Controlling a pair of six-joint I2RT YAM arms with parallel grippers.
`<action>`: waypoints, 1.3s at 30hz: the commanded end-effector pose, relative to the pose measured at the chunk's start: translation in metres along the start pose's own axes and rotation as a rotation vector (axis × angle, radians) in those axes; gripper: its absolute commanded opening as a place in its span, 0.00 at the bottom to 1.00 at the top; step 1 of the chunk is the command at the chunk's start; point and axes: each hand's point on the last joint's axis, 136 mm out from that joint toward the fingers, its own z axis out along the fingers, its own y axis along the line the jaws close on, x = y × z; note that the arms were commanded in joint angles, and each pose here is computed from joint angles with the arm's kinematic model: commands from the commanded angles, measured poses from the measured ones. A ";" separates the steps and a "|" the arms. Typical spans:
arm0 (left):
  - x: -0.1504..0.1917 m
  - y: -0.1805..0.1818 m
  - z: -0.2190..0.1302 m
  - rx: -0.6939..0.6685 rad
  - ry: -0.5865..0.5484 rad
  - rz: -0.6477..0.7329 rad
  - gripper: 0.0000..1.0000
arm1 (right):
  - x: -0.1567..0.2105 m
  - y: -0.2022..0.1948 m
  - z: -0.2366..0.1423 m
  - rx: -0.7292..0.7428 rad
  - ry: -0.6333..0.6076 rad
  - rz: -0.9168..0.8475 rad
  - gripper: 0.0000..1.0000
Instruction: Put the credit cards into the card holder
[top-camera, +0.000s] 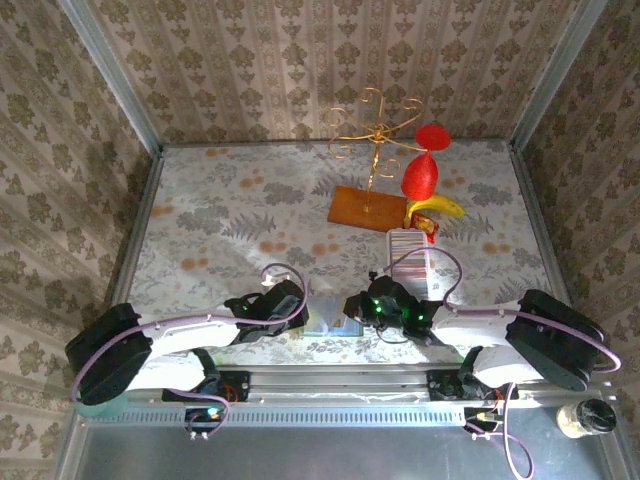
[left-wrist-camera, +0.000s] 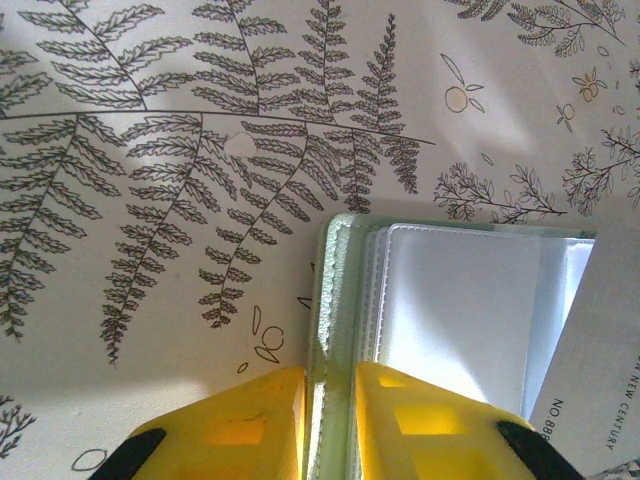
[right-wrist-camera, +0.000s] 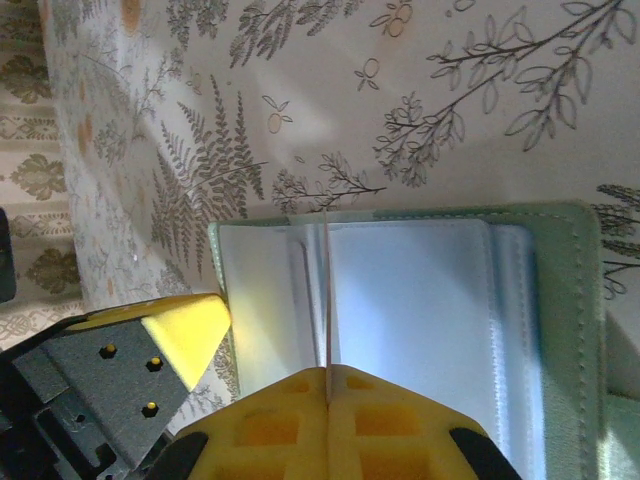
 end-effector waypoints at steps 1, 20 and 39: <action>-0.002 -0.002 -0.003 -0.005 -0.008 0.004 0.20 | -0.002 0.011 0.002 -0.036 -0.012 -0.017 0.00; 0.000 0.002 -0.003 -0.007 -0.007 -0.003 0.20 | 0.003 0.006 0.007 -0.026 0.007 -0.020 0.00; -0.015 -0.006 -0.025 0.049 -0.083 0.007 0.25 | -0.002 0.004 -0.008 -0.018 -0.034 -0.066 0.00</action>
